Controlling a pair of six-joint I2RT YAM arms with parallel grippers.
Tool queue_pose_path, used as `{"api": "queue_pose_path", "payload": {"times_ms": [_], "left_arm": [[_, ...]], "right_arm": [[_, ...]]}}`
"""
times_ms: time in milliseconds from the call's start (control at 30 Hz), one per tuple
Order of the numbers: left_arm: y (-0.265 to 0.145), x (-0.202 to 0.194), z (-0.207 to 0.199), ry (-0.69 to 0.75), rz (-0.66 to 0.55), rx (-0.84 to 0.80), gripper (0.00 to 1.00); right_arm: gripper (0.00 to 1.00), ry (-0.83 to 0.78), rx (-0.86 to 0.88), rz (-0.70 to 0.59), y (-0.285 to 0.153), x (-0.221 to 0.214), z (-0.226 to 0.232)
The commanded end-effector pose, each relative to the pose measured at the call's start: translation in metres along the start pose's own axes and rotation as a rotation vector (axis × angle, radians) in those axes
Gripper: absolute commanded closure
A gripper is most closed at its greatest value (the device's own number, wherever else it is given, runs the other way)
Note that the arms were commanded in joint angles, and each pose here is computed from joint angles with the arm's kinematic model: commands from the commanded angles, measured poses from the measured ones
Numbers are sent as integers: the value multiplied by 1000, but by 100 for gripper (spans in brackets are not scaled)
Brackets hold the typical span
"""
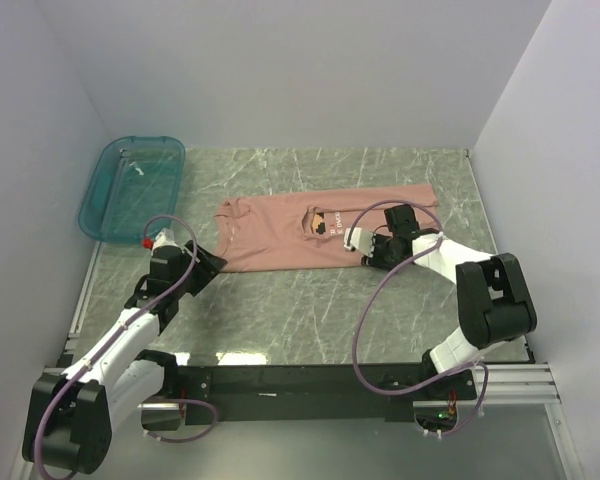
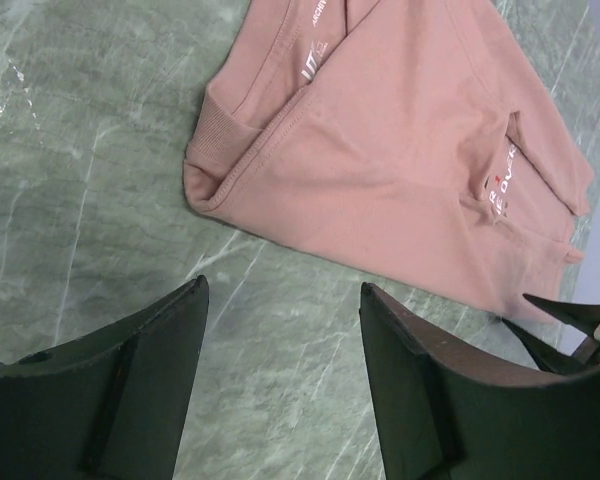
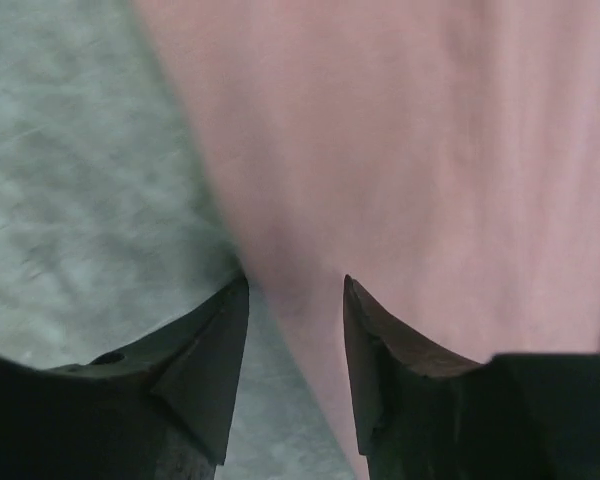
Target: Fold and stack the t-shirts
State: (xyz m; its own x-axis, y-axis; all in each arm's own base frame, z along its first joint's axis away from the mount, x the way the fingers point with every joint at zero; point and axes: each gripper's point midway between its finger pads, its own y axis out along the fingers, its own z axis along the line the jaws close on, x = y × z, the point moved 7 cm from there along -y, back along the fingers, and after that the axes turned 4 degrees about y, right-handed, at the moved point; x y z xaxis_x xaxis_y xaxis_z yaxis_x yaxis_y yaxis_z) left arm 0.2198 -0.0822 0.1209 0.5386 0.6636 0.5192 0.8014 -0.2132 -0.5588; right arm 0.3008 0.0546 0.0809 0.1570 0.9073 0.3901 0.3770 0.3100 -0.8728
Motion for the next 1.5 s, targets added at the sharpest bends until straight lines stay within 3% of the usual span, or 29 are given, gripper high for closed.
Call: {"api": "queue_pose_path", "payload": {"times_ms": [0,100,200,300,700,767,833,1033,1200,1300,1467], "left_arm": [[-2,6,-5,-8,-36,-27,32],[-2,5,-3,-10,-38,-18,32],[-1,4,-1,-12,-34,-10,32],[1,4,0,-23,-33,1,32],[8,-6,10,-148,11,67,32],[11,-9,9,-190,28,56,33],[15,-15,9,-211,56,37,33],[21,-24,2,-169,112,10,34],[33,-27,-2,-158,126,28,36],[50,-29,0,-157,154,83,40],[66,-22,1,-128,154,170,73]], "right_arm": [[51,-56,-46,35,8,4,-9],[62,-53,-30,47,10,2,-7],[90,-56,-3,68,9,0,-3],[99,-69,32,94,5,-4,3],[100,-75,116,134,-42,-33,76],[95,-39,117,133,-46,-36,85],[79,5,91,110,-53,-33,86],[52,191,-37,-33,-84,7,49],[47,336,13,-258,-92,57,19],[47,380,69,-326,-88,72,15],[47,372,57,-311,-88,67,18]]}}
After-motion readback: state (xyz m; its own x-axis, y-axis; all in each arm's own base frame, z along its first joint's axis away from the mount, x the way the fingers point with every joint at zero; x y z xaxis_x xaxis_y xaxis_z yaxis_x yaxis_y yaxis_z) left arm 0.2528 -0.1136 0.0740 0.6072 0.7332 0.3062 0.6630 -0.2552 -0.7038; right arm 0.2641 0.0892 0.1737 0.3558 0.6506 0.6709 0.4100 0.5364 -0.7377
